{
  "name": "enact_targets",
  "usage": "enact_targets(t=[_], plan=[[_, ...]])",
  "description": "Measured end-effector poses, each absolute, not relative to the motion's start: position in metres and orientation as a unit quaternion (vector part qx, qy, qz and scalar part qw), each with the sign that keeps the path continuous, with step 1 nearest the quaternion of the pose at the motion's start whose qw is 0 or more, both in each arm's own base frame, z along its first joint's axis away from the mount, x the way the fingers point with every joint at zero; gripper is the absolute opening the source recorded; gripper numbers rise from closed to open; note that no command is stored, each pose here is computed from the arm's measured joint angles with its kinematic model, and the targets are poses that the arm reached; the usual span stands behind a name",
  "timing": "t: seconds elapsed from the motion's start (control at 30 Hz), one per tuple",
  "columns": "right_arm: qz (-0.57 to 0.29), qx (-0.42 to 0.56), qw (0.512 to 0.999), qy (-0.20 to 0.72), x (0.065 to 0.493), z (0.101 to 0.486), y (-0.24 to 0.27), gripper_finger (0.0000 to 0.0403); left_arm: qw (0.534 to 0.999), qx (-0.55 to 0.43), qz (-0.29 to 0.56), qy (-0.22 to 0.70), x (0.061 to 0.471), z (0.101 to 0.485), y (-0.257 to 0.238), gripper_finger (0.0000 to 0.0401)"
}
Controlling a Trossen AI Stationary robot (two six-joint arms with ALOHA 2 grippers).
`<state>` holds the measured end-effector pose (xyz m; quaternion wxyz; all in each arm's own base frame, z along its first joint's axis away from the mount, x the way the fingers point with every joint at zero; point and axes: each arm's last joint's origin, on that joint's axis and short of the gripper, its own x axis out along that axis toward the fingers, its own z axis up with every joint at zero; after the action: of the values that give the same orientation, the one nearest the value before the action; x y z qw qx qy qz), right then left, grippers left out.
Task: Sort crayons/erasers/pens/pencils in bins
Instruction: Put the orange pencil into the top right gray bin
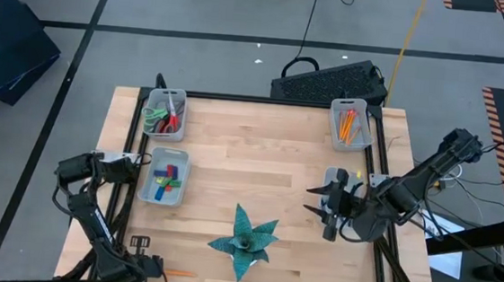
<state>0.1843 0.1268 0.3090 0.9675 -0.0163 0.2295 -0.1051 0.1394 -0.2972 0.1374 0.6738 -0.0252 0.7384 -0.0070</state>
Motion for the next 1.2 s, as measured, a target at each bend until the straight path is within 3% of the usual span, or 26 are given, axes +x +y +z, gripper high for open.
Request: enact_targets(t=[0.3, 0.47, 0.6, 0.77, 0.9, 1.07, 1.2], plan=[[-0.091, -0.018, 0.963, 0.254, 0.172, 0.303, 0.135, 0.0185, 0.685, -0.043, 0.01, 0.727, 0.146, 0.162, -0.293, 0.0013], [-0.094, -0.004, 0.962, 0.255, 0.17, 0.302, 0.136, 0.0185, 0.775, -0.052, 0.032, 0.629, 0.156, 0.219, -0.28, 0.0013], [-0.112, 0.027, 0.96, 0.255, 0.173, 0.284, 0.133, 0.0194, 0.879, -0.036, 0.059, 0.472, 0.169, 0.266, -0.255, 0.0015], [-0.123, 0.041, 0.962, 0.242, 0.178, 0.252, 0.128, 0.0237, 0.887, 0.025, 0.129, 0.443, 0.18, 0.298, -0.196, 0.0013], [-0.114, 0.034, 0.974, 0.193, 0.189, 0.248, 0.124, 0.0273, 0.899, 0.093, 0.203, 0.376, 0.188, 0.324, -0.147, 0.0017], [-0.106, -0.005, 0.993, 0.056, 0.209, 0.281, 0.117, 0.0292, 0.911, 0.133, 0.236, 0.311, 0.229, 0.348, -0.102, 0.0012], [-0.118, -0.054, 0.99, -0.046, 0.217, 0.306, 0.11, 0.029, 0.945, 0.13, 0.168, 0.247, 0.277, 0.362, -0.08, 0.0014]])
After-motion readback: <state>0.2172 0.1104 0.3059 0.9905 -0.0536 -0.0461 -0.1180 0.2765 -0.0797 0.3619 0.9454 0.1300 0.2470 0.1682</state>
